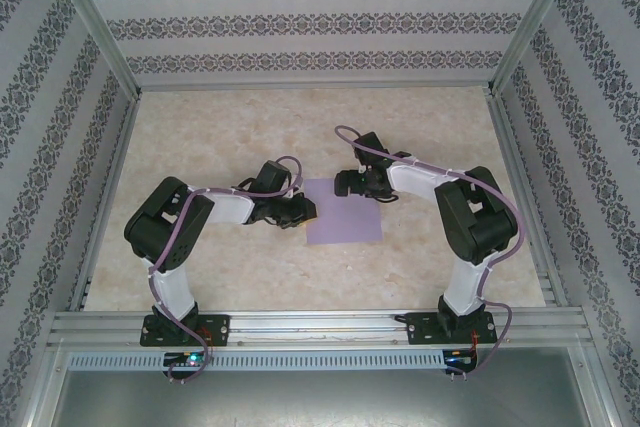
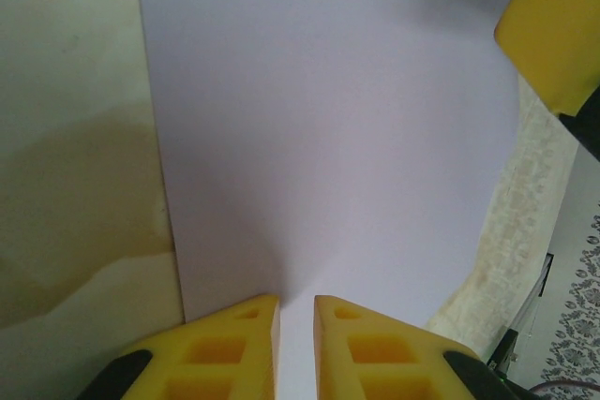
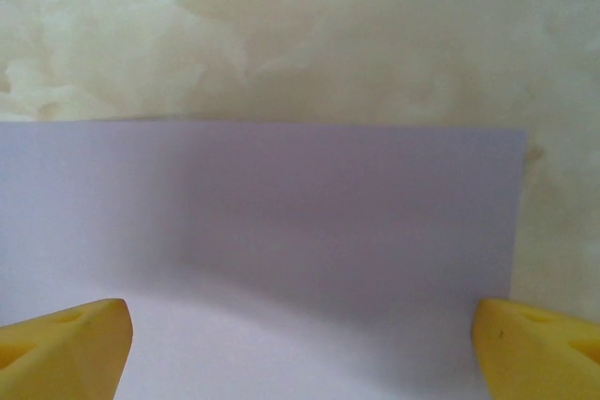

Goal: Fold a paper plane with a square sheet of paper (fold left side to right side)
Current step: Pick up the square sheet of paper from the center of the table.

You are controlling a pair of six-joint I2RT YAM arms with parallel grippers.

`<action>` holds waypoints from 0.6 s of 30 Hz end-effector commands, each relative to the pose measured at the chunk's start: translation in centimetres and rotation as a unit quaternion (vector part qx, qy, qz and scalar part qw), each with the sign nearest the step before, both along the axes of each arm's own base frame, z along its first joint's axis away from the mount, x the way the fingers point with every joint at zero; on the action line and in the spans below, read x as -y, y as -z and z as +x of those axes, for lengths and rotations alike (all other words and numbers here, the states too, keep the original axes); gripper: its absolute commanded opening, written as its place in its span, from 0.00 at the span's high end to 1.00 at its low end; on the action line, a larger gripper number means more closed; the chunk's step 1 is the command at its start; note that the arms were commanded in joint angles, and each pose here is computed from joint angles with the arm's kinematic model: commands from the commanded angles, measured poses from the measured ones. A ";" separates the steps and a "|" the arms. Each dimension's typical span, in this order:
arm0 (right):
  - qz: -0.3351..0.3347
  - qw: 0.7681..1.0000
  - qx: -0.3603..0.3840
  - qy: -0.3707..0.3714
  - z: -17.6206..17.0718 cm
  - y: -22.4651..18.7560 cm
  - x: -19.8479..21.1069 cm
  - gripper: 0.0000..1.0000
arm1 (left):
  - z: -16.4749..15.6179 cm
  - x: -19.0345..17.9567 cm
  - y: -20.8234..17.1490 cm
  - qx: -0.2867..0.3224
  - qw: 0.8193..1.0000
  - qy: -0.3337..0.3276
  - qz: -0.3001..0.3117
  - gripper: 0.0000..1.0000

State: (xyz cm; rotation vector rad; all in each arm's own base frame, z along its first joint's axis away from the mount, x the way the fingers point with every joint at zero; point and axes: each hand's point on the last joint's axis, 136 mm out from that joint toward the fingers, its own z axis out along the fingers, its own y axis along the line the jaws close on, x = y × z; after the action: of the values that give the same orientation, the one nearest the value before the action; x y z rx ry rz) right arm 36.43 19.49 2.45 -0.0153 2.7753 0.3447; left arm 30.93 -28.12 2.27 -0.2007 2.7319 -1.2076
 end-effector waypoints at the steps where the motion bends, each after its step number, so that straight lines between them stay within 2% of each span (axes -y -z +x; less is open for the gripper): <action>1: 0.003 0.999 -0.024 -0.022 -1.4 0.1 -1.2 0.07 | 0.0 0.2 1.5 -0.006 1.000 -0.003 0.016 0.83; 7: 0.015 0.999 -0.026 -0.036 -2.5 -1.0 -2.4 0.09 | 0.0 0.2 1.6 -0.006 1.000 -0.001 0.019 0.83; 11: 0.008 0.998 -0.028 -0.049 -3.3 -1.6 -2.7 0.16 | 0.1 0.3 1.5 -0.003 1.000 -0.002 0.015 0.83; 18: 0.007 0.997 -0.043 -0.066 -4.0 -1.2 -3.2 0.37 | 0.5 0.7 0.7 0.008 1.000 -0.003 0.000 0.80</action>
State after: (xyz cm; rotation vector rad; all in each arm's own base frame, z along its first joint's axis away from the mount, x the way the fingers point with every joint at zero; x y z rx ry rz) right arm 32.78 22.00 2.41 -0.1427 2.8671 0.3826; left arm 30.98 -28.19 2.36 -0.2081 2.7309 -1.2124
